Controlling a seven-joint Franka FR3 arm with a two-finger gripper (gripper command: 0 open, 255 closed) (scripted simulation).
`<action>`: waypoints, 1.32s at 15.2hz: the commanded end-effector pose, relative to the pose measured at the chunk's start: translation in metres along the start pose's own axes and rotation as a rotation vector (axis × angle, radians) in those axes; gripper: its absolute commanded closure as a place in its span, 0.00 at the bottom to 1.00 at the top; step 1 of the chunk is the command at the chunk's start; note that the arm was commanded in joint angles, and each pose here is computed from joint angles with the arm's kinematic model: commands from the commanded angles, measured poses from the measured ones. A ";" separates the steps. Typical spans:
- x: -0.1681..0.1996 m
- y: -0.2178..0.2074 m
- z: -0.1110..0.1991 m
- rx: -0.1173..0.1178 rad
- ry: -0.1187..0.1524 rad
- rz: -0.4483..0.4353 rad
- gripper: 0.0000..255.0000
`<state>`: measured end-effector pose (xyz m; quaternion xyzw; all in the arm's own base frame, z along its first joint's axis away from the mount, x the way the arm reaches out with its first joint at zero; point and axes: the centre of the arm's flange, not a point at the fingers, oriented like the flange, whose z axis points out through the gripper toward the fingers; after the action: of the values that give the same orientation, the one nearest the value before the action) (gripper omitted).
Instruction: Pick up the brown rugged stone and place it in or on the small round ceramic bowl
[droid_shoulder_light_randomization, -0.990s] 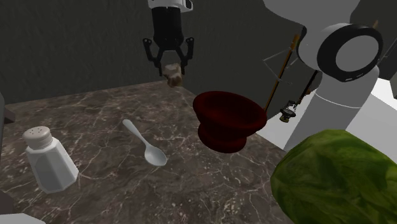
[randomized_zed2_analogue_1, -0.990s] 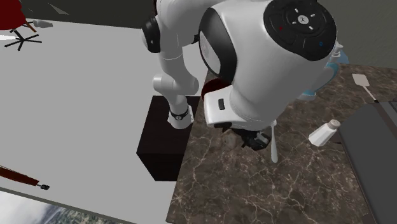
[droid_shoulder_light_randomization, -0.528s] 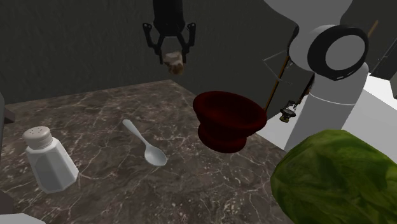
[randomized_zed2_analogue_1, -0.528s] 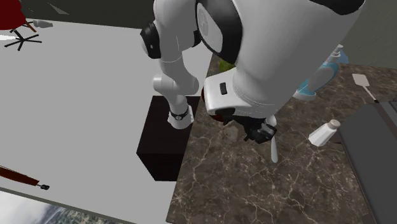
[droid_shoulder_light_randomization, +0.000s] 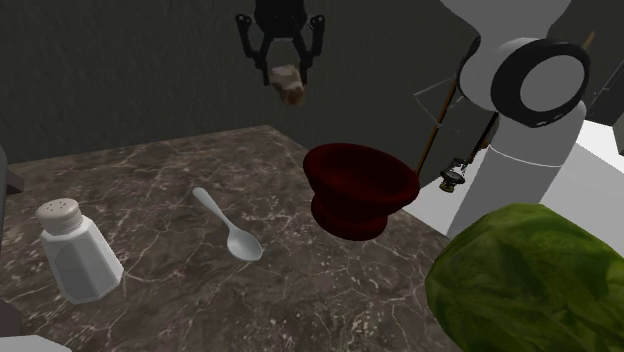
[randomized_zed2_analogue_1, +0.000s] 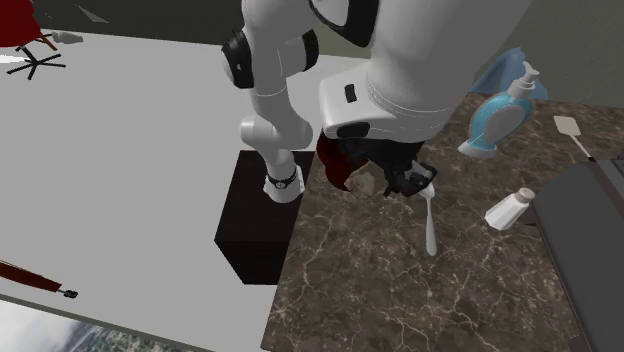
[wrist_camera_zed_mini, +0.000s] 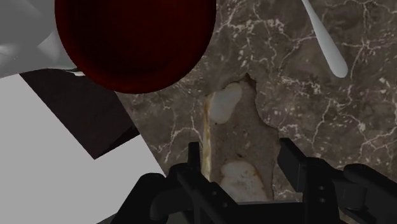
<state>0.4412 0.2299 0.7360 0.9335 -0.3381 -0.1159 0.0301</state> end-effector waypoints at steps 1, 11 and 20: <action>-0.021 0.014 0.005 0.000 -0.001 0.000 1.00; -0.121 0.096 0.028 0.000 -0.001 0.000 1.00; -0.129 0.104 0.067 0.000 -0.001 0.000 1.00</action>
<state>0.2642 0.2340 0.7146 0.9335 -0.3379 -0.1163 0.0300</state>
